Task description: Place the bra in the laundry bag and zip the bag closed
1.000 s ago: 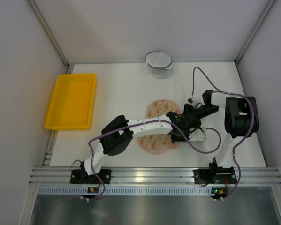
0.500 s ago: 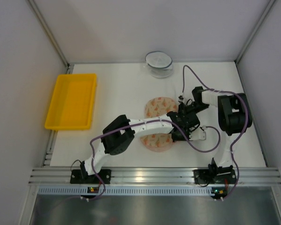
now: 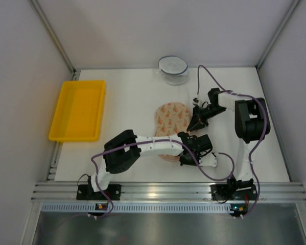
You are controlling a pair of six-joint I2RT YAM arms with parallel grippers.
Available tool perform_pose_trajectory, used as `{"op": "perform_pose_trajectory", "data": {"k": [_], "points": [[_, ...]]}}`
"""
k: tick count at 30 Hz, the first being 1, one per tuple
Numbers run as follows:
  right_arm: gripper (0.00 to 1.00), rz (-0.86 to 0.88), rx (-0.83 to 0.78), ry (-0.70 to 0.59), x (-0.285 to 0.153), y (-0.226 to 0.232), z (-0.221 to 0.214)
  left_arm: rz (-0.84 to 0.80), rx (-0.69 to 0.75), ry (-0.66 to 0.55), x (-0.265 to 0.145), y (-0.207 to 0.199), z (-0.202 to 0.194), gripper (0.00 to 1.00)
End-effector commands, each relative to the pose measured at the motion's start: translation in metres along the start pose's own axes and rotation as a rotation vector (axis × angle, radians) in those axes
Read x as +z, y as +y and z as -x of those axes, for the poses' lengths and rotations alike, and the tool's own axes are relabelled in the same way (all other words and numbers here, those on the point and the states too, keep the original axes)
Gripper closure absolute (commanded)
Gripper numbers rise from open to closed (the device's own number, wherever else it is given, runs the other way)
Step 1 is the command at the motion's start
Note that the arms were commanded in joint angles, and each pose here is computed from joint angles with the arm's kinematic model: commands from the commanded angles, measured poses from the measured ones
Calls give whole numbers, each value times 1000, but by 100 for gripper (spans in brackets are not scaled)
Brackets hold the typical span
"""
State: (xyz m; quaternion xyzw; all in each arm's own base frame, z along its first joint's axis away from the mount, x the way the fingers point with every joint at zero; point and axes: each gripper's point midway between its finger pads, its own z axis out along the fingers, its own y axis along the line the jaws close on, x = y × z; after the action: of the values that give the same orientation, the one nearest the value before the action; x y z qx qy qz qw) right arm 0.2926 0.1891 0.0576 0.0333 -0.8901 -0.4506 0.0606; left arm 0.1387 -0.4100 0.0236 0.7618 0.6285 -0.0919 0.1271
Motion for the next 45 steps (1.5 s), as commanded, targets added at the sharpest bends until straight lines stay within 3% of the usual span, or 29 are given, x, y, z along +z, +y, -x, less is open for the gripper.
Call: {"op": "perform_pose_trajectory", "data": {"k": [1,3,4,7,11,19,24,26,30,33,45], "points": [[85,1,-126,-68,-10,12,24,-68,-18,-57,-14,-20,17,100],[71,-4,-129,-65,-14,15,22,-55,-29,-69,-13,-14,25,100],[54,-21,-122,-62,-17,14,21,-46,-43,-72,-13,-9,27,100],[35,-59,-167,-59,-28,12,15,-22,-69,-87,-12,5,35,100],[29,-80,-151,-48,-46,5,-6,20,-85,-100,-12,23,44,100],[33,41,-62,72,-23,10,-65,81,-99,-113,-12,50,53,100],[35,71,-62,167,1,12,-79,96,-92,-124,-14,56,59,100],[46,73,-65,173,5,13,-74,96,-92,-126,-15,56,59,100],[83,68,-92,139,5,16,-58,65,-84,-136,-18,47,57,100],[100,41,-105,123,3,15,-48,43,-86,-139,-23,38,53,100],[100,-16,-186,79,-9,0,0,-96,-23,-89,-28,-27,14,100]]}}
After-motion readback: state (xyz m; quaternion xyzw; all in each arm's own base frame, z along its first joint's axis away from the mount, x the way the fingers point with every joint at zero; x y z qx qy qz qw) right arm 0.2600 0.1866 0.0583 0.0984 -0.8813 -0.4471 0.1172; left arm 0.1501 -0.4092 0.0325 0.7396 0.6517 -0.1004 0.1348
